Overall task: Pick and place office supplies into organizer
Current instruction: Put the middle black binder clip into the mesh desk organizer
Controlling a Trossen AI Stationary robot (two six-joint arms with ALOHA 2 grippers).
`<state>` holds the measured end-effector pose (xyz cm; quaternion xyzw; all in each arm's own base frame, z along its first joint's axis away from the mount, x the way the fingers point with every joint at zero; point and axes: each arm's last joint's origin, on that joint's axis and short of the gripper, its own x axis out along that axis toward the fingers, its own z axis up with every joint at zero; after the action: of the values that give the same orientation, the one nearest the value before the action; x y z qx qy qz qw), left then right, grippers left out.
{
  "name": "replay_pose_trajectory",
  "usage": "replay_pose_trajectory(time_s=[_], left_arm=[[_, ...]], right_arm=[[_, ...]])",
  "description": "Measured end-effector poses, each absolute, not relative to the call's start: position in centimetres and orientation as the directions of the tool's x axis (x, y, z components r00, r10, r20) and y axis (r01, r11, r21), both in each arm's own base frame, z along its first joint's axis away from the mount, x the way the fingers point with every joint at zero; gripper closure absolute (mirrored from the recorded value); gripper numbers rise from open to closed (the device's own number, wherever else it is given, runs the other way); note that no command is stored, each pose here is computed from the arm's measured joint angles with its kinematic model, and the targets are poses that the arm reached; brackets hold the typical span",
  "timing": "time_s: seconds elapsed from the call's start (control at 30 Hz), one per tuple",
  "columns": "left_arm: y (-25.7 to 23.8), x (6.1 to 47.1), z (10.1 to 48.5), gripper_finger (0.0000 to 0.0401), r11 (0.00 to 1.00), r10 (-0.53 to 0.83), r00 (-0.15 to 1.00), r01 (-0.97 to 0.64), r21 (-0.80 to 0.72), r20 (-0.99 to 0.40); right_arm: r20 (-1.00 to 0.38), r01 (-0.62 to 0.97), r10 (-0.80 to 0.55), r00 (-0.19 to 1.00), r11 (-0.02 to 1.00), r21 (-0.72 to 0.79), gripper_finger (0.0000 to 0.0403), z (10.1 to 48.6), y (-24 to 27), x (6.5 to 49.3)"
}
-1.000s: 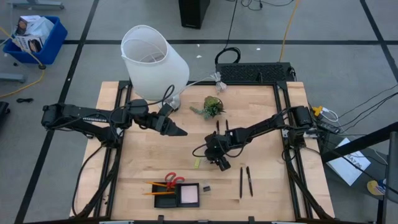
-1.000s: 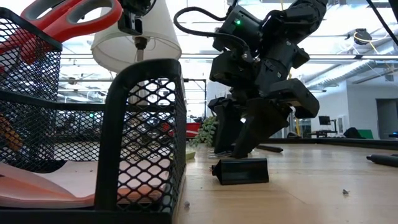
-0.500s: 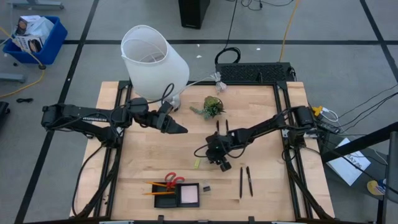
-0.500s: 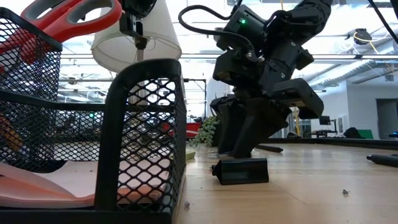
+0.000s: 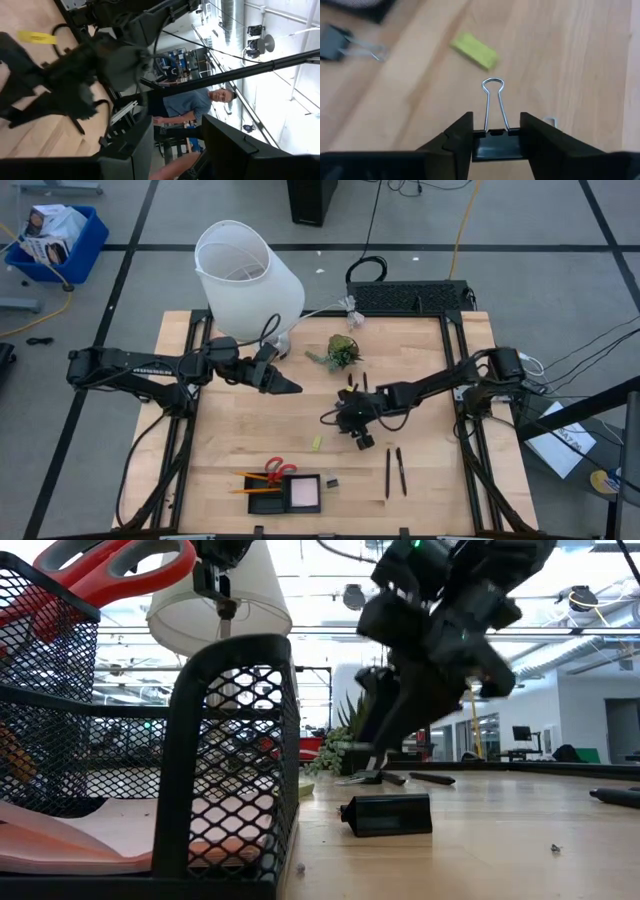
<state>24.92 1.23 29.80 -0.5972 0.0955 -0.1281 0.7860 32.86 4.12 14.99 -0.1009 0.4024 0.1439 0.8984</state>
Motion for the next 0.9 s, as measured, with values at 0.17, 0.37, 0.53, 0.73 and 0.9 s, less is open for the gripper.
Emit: replay_pose_trajectory(time_s=[0.17, 0.37, 0.53, 0.73, 0.9], left_arm=[[1.0, 24.9, 29.8, 0.0231, 0.262, -0.325, 0.946, 0.093, -0.96, 0.003], [0.1, 25.0, 29.7, 0.0231, 0.211, -0.357, 0.934, 0.07, -0.975, -0.01], [-1.0, 24.9, 29.1, 0.0231, 0.129, -0.371, 0.926, -0.024, -0.991, -0.07], [-1.8, 24.8, 27.8, 0.0231, 0.07, -0.317, 0.927, -0.189, -0.979, -0.202], [-1.5, 24.7, 27.0, 0.0231, 0.076, -0.227, 0.932, -0.274, -0.959, -0.284]], right_arm=[[-0.651, -0.249, 0.14, 0.746, 0.965, -0.078, 0.0263, 17.7, 5.1, 32.9], [-0.563, -0.083, 0.004, 0.826, 0.99, -0.114, 0.0251, 20.2, 5.9, 32.3], [-0.52, 0.001, -0.075, 0.851, 0.99, -0.141, 0.0262, 21.3, 6.0, 31.9], [-0.459, 0.024, -0.085, 0.884, 0.99, -0.137, 0.0259, 22.1, 6.7, 32.1], [-0.415, 0.036, -0.082, 0.906, 0.992, -0.117, 0.0259, 22.6, 7.0, 32.3]])
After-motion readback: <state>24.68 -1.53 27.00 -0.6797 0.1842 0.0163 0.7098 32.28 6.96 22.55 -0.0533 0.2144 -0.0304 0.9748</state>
